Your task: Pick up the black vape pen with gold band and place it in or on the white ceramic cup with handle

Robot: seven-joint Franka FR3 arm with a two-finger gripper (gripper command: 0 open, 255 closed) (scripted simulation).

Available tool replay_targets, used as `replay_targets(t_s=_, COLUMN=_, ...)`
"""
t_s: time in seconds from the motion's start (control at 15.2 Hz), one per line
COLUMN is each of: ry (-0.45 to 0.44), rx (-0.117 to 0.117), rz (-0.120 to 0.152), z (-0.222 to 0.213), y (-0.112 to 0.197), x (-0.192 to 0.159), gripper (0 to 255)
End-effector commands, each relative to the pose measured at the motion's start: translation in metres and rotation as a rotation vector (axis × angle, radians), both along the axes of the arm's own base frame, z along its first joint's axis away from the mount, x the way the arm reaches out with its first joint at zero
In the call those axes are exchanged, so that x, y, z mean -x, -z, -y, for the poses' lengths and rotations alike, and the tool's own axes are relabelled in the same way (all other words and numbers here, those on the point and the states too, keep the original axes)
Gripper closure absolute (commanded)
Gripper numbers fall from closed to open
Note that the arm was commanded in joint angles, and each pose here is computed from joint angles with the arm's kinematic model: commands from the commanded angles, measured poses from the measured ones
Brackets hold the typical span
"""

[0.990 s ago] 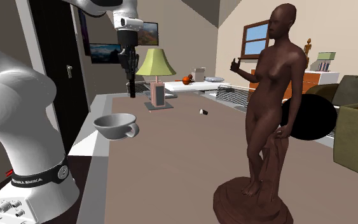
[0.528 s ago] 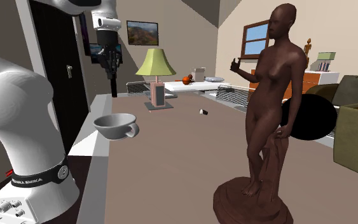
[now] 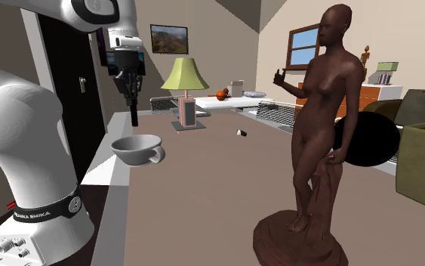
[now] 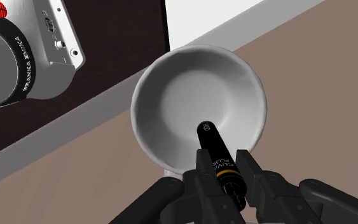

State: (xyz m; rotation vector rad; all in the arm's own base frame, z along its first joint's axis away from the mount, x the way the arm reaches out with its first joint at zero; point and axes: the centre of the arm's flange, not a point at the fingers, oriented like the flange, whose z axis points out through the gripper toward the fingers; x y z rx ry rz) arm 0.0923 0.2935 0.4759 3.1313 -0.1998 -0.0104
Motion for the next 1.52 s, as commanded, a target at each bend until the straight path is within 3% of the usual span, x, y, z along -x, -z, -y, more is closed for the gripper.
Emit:
replay_targets(t_s=0.0, ry=0.0, rx=0.0, rz=0.0, z=0.0, y=0.01, x=-0.001, gripper=255)
replay_targets(t_s=0.59, ry=0.0, rx=0.0, rz=0.0, z=0.0, y=0.061, x=-0.001, gripper=255)
replay_targets(t_s=1.12, ry=0.0, rx=0.0, rz=0.0, z=0.0, y=0.061, x=-0.001, gripper=255)
replay_targets(t_s=1.19, ry=0.0, rx=0.0, rz=0.0, z=0.0, y=0.061, x=-0.001, gripper=0)
replay_targets(t_s=1.45, ry=0.0, rx=0.0, rz=0.0, z=0.0, y=0.061, x=-0.001, gripper=0)
